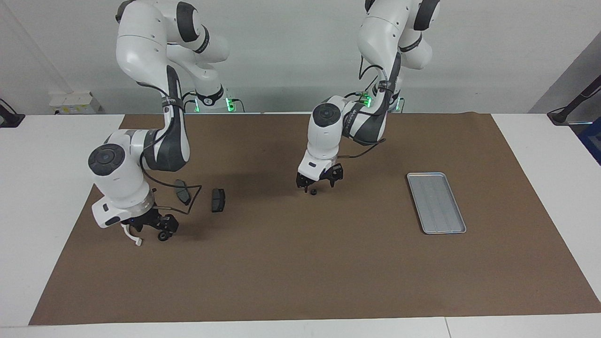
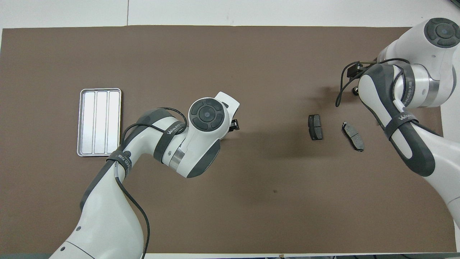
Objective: Pick bearing gear from pile to tray
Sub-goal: 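Reach the left gripper to the bearing while the right gripper withdraws, then grasp the bearing with the left gripper and lift it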
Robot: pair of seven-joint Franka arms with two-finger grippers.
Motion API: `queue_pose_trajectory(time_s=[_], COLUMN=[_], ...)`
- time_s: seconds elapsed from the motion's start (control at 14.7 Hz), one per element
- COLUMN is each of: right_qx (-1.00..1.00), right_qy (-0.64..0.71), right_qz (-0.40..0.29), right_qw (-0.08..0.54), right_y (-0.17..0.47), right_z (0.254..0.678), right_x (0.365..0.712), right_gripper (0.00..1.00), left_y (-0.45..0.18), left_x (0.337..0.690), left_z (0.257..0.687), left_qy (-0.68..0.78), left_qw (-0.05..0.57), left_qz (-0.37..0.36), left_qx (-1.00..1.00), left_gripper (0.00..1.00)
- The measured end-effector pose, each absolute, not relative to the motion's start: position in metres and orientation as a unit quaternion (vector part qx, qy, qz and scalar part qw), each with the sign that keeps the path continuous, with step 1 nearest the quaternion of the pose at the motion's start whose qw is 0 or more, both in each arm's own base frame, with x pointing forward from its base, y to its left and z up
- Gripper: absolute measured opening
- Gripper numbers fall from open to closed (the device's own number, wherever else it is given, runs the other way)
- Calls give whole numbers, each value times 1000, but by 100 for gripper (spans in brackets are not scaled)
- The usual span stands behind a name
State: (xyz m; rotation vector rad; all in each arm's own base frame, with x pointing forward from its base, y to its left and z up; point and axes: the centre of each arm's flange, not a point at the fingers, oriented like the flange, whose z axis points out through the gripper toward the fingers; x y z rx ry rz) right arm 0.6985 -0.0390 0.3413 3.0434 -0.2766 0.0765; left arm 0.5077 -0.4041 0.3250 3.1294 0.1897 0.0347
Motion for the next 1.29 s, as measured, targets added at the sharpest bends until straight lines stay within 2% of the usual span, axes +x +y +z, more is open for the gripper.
queue_pose_trajectory(time_s=[0.75, 1.29], right_qx=[987, 985], right_qy=[-153, -165], right_qz=[20, 14], right_qw=[40, 39], right_y=[-33, -39], right_z=[304, 293], right_x=[703, 702], right_gripper=[100, 100], left_y=[-412, -416], left_x=[488, 481], left_z=[301, 294], left_qy=[47, 42], left_qw=[14, 18], left_qz=[20, 25], left_qx=[999, 999], left_gripper=[100, 100])
